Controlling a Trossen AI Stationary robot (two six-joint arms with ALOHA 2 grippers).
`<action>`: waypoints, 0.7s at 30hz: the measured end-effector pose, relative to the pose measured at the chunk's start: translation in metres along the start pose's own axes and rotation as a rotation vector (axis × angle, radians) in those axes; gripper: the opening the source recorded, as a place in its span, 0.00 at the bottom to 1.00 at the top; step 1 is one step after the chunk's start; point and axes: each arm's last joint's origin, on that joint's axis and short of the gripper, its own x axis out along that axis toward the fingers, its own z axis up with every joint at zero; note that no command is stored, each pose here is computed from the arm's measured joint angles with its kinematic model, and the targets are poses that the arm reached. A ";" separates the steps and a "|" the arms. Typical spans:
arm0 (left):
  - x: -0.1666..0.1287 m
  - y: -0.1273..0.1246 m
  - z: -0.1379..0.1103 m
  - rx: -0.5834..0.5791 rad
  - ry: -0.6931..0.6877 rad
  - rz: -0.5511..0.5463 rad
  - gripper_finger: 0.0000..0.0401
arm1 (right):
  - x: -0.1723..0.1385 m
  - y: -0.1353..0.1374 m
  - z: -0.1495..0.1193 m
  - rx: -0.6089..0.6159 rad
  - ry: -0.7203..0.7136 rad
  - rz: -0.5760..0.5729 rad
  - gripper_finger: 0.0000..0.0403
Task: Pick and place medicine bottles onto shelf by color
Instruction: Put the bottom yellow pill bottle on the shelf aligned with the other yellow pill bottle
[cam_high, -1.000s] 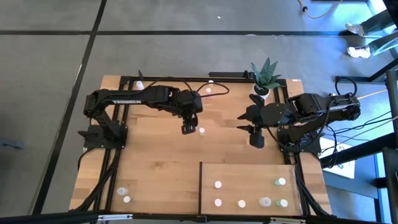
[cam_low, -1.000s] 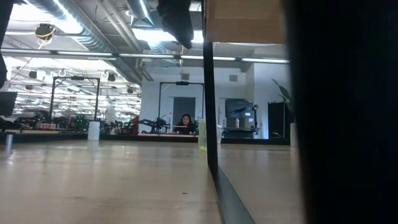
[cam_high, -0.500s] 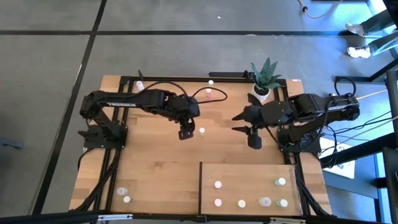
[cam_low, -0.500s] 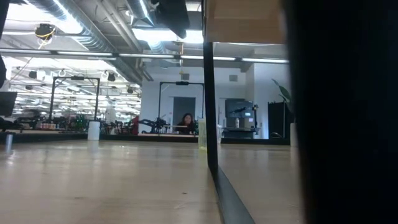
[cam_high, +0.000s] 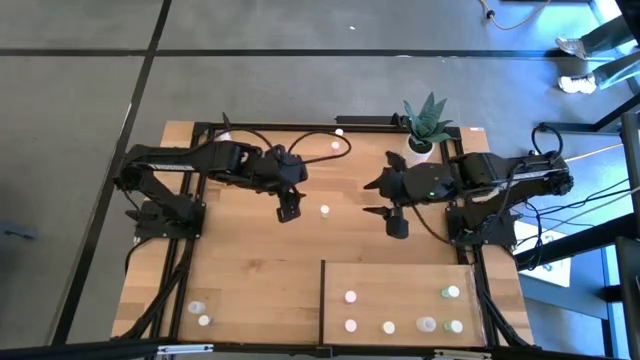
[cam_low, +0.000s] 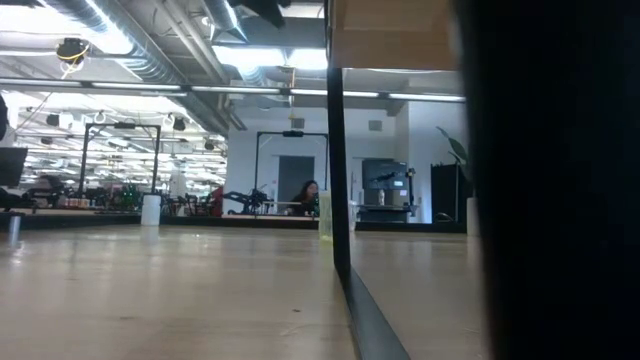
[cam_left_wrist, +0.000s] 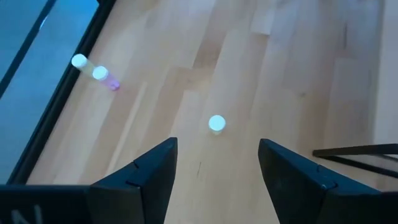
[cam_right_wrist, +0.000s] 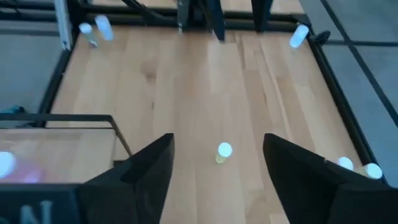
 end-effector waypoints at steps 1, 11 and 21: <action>-0.002 -0.001 0.000 -0.006 -0.006 0.001 0.54 | 0.006 -0.001 0.000 -0.014 0.014 -0.006 0.64; -0.019 -0.005 -0.005 -0.015 -0.038 -0.026 0.54 | 0.083 -0.013 -0.002 -0.042 0.167 0.084 0.63; -0.020 -0.006 -0.005 -0.011 -0.043 -0.032 0.54 | 0.157 -0.024 -0.021 -0.153 0.309 0.161 0.63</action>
